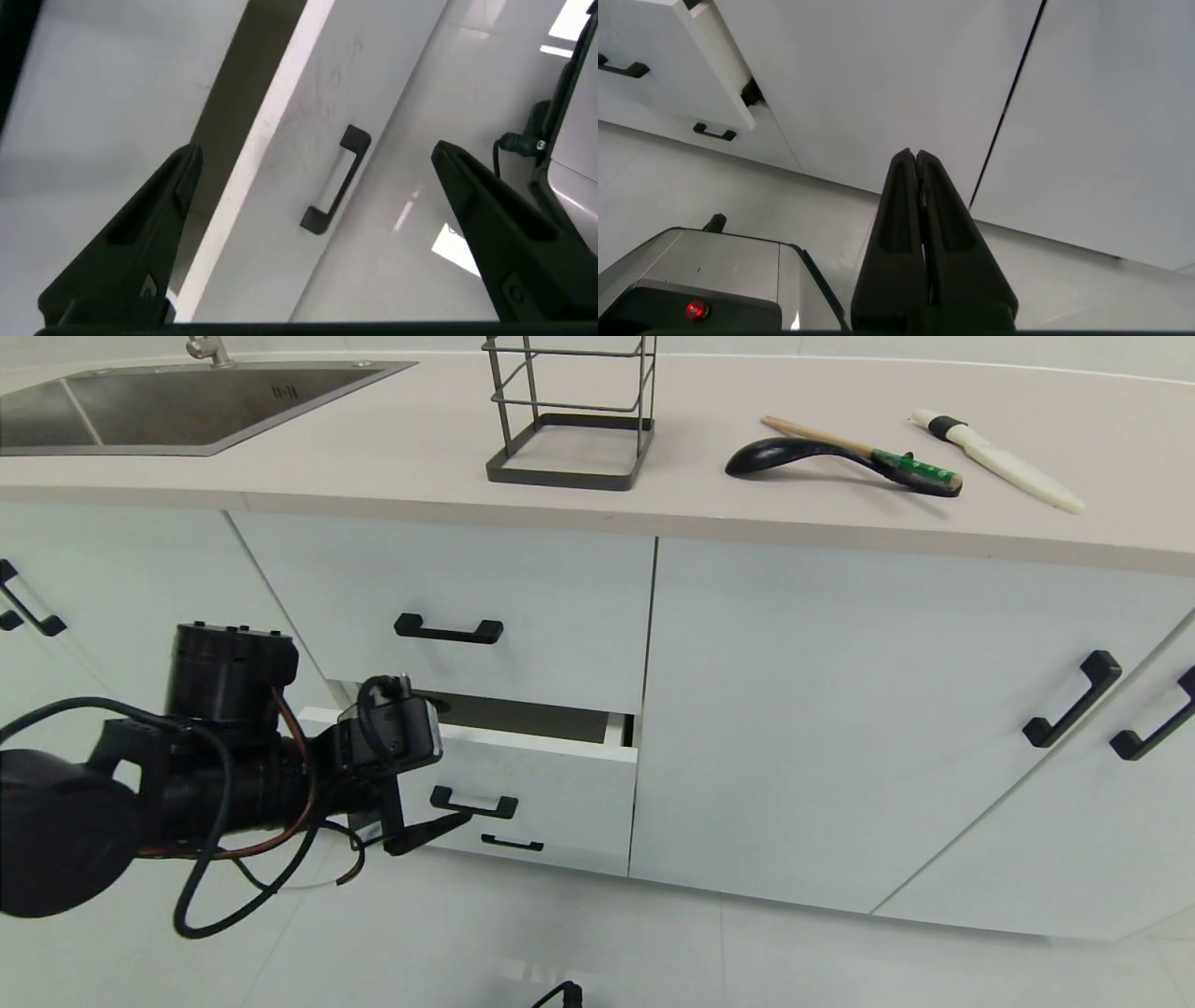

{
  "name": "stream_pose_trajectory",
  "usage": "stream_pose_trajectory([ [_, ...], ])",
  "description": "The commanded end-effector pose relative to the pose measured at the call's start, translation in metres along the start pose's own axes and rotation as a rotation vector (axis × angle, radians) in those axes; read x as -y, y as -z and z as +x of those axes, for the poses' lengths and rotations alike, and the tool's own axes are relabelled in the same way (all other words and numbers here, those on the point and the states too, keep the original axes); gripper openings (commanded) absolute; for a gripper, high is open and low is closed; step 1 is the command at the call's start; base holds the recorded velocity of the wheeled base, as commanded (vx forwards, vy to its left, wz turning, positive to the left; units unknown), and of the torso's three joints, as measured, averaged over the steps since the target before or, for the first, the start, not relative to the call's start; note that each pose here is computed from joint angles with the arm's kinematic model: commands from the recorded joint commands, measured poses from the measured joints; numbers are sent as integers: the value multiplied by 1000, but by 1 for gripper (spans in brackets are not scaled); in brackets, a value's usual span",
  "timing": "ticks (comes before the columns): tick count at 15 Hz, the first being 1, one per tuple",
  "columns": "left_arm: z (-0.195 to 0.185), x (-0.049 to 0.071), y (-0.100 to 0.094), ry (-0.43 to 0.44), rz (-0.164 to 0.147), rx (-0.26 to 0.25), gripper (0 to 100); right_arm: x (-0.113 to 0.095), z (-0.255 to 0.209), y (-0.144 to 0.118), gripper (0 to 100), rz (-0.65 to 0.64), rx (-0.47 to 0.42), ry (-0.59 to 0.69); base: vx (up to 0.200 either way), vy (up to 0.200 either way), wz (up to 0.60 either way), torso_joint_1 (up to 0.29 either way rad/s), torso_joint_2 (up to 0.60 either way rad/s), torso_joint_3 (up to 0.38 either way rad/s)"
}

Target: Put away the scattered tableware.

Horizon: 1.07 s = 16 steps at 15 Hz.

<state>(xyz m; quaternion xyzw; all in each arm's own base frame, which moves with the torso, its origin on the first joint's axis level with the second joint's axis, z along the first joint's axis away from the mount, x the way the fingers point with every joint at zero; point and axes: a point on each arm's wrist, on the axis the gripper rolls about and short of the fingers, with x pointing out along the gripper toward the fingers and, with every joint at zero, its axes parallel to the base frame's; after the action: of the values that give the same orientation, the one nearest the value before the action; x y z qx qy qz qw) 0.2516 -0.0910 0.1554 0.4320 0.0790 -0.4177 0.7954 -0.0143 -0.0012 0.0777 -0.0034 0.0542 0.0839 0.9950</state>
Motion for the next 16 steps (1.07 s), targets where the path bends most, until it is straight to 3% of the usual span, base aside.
stream_pose_trajectory([
  [1, 32, 2, 18, 61, -27, -44, 100, 0, 0, 0, 0, 0, -2, -1, 0, 0, 0, 0, 0, 0],
  [4, 43, -2, 21, 59, -27, -46, 100, 0, 0, 0, 0, 0, -2, -1, 0, 0, 0, 0, 0, 0],
  [8, 57, -16, 20, 32, -23, -34, 100, 0, 0, 0, 0, 0, -2, -1, 0, 0, 0, 0, 0, 0],
  [16, 59, -7, 28, 71, -38, -54, 100, 0, 0, 0, 0, 0, -2, -1, 0, 0, 0, 0, 0, 0],
])
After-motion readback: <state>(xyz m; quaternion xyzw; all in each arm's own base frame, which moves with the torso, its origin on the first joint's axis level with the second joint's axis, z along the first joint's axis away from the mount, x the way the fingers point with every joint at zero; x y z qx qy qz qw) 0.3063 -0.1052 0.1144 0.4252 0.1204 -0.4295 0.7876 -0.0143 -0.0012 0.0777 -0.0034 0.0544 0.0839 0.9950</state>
